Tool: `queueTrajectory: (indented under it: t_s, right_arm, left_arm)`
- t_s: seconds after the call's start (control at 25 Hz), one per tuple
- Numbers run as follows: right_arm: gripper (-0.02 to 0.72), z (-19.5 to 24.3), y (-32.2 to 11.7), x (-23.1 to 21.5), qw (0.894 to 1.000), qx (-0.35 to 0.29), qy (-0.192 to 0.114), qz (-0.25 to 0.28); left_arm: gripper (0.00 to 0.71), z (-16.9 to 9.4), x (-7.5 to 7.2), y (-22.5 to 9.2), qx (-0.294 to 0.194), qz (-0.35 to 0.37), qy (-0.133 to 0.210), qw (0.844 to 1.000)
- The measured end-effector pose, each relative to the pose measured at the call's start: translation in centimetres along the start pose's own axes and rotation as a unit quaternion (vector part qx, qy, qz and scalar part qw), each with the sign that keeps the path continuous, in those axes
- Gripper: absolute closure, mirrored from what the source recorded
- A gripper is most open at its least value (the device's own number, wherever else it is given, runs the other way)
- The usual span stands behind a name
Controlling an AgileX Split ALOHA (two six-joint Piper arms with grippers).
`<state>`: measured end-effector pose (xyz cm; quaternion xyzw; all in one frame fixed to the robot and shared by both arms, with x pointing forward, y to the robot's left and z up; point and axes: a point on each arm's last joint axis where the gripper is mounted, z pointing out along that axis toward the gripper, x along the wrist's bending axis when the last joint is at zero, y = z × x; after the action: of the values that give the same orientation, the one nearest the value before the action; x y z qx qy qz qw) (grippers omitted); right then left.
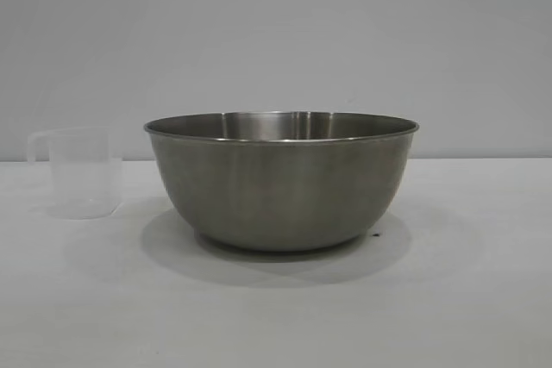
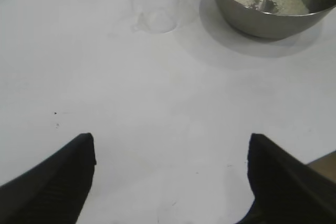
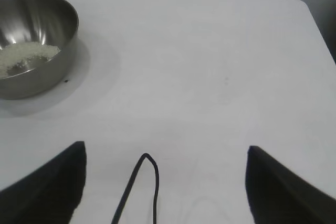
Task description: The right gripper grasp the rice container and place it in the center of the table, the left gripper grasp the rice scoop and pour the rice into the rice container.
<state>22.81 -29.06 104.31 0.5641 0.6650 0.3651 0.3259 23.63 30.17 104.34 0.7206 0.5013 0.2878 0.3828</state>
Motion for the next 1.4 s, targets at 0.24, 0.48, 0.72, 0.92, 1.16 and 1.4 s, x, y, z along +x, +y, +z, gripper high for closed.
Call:
queueTrajectory:
  t_s: [0.24,0.48,0.72,0.92,1.16,1.4]
  right_arm:
    - [0.137,-0.01,0.0,-0.01,1.0,0.0,0.003,-0.002]
    - [0.137,-0.05,-0.03,-0.05,1.0,-0.001,0.022,-0.014]
    - [0.137,-0.05,-0.03,-0.05,1.0,-0.001,0.022,-0.014]
    - [0.137,-0.05,-0.03,-0.05,1.0,-0.001,0.022,-0.014]
    - [0.137,-0.05,-0.03,-0.05,1.0,-0.001,0.023,-0.014]
    - [0.137,-0.07,-0.04,-0.06,0.999,-0.001,0.033,-0.019]
  left_arm:
    - [0.183,0.0,0.0,0.02,-0.001,0.0,0.0,1.0]
    - [0.183,0.01,0.0,0.01,-0.001,-0.002,0.002,1.0]
    - [0.183,0.0,-0.05,0.0,0.002,-0.045,0.069,0.997]
    - [0.183,0.0,-0.1,0.01,0.005,-0.097,0.15,0.984]
    - [0.183,-0.39,-0.34,-0.27,-0.011,-0.107,0.174,0.979]
    - [0.183,-0.42,-0.35,-0.27,-0.014,-0.107,0.175,0.979]
